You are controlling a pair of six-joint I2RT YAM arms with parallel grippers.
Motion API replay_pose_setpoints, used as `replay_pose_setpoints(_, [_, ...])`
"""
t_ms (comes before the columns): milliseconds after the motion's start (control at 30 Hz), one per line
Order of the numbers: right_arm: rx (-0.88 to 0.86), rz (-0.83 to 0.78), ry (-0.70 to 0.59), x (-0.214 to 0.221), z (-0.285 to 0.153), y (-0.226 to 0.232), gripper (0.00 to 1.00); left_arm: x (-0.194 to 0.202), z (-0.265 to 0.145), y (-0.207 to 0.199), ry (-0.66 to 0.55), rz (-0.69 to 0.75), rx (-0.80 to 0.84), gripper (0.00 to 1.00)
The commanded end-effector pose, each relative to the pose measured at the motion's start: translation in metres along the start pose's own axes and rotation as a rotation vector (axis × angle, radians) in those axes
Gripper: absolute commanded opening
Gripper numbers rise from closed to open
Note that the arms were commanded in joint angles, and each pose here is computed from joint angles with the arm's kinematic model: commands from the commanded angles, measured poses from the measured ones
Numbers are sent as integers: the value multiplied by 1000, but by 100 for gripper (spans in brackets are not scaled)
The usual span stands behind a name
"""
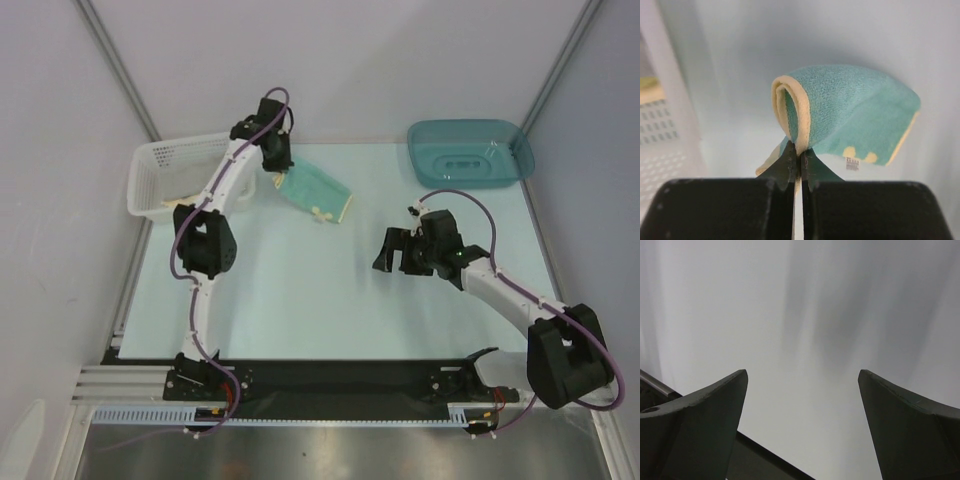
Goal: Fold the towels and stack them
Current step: Neatly place the folded towel into the bin
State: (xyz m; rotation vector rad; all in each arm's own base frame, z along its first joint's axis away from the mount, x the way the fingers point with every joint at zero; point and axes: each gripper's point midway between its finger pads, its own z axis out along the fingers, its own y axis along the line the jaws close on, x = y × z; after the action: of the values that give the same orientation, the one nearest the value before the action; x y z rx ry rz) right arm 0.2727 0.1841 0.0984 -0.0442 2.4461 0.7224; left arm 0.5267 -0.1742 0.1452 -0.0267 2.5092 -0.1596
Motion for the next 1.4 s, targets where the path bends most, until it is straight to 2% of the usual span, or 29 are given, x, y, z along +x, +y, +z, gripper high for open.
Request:
replay_pose_setpoints(0, [-4,-45,-49,-23,4,3,100,-32,-26,24,-59,-28,-29,0])
replay_pose_setpoints(233, [9,-44,-18,-19,14,-5,100,-50,-42,60,-113,-77,-93,0])
replay_pose_setpoints(400, [30,-55,-34,-24,9,-9,100,-62,-44,105,-141,-147,-145,0])
replay_pose_setpoints(633, [61,-56,-26,-24,11,-17,100,-83,-38,149,-265,-173,-208,0])
replay_pose_setpoints(933, [79,-47,-4,-23,26,-24,100,-72,-21,199,-308,-248,-308,0])
replay_pose_setpoints(1033, [92,-51,-6,-23,27,-27,100,-77,-26,219,-351,-292,-308,0])
replay_pose_setpoints(1367, [110,-46,22,-19,41,-35,100,-88,-35,270,-375,-366,-287,0])
